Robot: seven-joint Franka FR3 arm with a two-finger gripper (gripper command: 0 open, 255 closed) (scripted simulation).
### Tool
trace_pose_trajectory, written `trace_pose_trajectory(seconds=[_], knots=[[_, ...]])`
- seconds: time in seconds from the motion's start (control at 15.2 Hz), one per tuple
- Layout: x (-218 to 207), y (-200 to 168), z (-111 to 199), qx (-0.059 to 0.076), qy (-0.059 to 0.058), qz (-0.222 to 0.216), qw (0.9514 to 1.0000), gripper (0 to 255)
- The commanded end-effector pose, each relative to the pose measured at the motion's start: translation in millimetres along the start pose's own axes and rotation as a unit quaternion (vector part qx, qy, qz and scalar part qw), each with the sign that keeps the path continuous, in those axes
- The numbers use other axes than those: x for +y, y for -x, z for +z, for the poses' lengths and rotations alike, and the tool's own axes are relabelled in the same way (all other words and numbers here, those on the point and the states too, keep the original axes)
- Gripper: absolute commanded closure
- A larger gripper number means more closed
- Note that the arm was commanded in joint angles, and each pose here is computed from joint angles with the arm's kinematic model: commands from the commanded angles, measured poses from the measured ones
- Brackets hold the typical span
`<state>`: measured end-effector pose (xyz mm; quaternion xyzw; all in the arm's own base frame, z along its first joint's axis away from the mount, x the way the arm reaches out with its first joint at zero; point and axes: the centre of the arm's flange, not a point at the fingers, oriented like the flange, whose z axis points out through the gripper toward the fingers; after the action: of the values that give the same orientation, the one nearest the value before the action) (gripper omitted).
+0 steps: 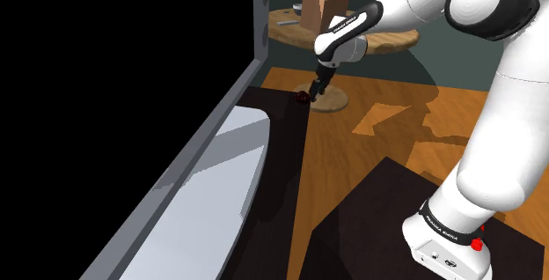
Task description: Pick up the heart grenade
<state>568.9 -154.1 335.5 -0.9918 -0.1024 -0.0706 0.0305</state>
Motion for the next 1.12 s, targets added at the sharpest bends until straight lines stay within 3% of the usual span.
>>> trace_pose_trajectory(seconds=[0.0, 0.59, 1.06], knots=[[1, 0, 2, 0.0, 0.0, 0.0, 1.0, 255], [0, 0, 2, 0.0, 0.0, 0.0, 1.0, 255], [-1, -6, -35, 0.0, 0.0, 0.0, 1.0, 255]])
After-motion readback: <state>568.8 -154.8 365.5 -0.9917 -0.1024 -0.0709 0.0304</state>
